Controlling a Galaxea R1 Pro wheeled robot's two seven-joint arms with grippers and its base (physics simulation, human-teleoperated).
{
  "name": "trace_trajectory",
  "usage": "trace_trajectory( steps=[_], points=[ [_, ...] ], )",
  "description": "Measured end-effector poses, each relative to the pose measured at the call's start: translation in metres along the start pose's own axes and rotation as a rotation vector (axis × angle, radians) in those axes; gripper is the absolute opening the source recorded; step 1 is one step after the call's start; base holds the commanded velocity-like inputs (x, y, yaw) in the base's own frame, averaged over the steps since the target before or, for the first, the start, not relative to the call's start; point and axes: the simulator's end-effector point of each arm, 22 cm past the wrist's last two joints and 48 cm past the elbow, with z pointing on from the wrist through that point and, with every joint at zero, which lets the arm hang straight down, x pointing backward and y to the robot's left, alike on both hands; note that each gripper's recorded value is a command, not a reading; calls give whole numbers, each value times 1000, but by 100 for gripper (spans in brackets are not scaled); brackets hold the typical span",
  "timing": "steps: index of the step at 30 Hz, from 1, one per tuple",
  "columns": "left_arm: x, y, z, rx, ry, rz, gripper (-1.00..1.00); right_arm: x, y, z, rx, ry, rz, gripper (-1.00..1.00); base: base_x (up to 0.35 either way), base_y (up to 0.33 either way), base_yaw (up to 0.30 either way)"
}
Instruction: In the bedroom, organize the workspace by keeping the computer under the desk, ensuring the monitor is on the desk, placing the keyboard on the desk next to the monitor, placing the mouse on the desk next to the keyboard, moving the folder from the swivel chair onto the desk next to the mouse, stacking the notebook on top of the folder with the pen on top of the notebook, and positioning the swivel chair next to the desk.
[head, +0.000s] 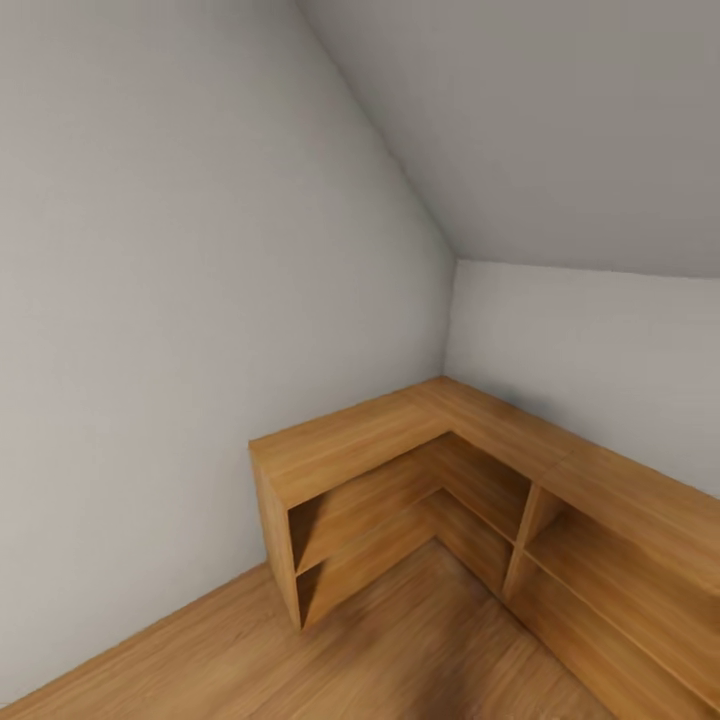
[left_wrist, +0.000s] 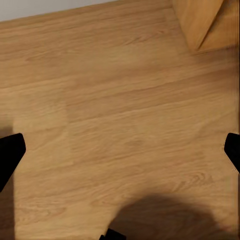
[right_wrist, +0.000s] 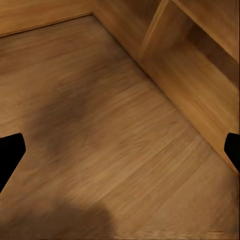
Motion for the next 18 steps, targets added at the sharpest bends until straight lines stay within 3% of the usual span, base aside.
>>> trace_trajectory(
  steps=[4, 11, 18],
  points=[
    [-1, 0, 0, 0, -4, -1, 100, 9, -4, -6, 20, 19, 24, 100, 1, 0, -254],
    [-3, 0, 0, 0, -8, -2, 100, 20, -19, -10, 85, 49, 113, 100, 0, 0, -259],
    [-3, 0, 0, 0, -9, -2, 100, 21, -17, -10, 76, 53, 132, 100, 15, 11, -279]
  ],
)
